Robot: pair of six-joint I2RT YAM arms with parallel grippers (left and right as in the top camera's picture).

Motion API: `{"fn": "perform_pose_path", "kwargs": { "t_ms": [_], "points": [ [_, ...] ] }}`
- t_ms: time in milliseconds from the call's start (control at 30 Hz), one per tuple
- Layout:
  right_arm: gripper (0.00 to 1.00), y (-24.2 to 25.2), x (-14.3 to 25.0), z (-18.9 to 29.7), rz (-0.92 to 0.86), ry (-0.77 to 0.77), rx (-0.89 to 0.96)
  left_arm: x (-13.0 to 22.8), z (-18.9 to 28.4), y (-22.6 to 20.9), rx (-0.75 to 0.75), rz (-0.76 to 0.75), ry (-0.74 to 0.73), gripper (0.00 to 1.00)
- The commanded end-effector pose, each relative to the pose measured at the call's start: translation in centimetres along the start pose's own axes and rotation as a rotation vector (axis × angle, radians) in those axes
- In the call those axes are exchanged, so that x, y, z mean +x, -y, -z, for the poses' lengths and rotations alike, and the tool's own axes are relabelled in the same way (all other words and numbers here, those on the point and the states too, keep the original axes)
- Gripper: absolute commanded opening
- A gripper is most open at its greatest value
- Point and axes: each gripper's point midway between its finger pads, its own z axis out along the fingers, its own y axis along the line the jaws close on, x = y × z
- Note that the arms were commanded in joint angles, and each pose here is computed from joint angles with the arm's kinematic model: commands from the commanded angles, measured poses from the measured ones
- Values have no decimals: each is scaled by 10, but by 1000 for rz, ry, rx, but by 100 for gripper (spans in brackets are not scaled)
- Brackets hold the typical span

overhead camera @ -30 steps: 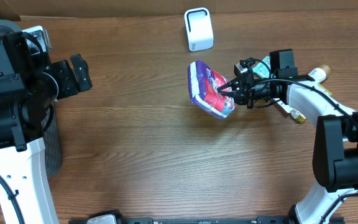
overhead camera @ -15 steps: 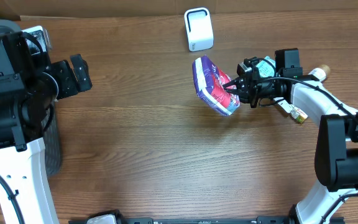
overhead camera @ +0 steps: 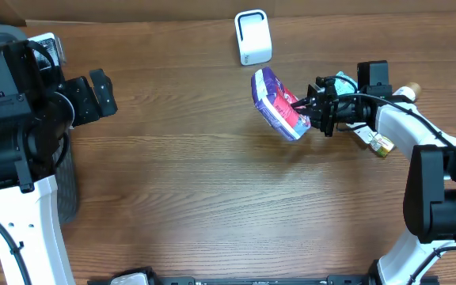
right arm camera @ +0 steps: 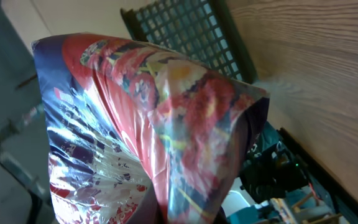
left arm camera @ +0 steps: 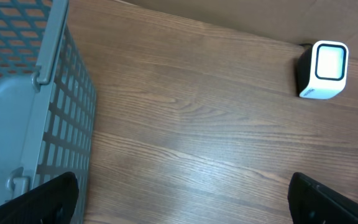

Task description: Scan the item barcode

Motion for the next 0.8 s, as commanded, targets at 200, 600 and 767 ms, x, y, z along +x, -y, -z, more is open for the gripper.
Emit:
{"fn": "perform_pose_path", "kwargs": {
  "t_ms": [200, 600, 767],
  "points": [
    [4, 58, -57, 10, -82, 457, 399, -4, 3, -2, -7, 4, 13, 100],
    [4, 50, -57, 72, 239, 768, 1066, -4, 3, -2, -7, 4, 13, 99],
    [4, 8, -40, 93, 465, 848, 1450, -4, 3, -2, -7, 4, 13, 100]
  ]
}}
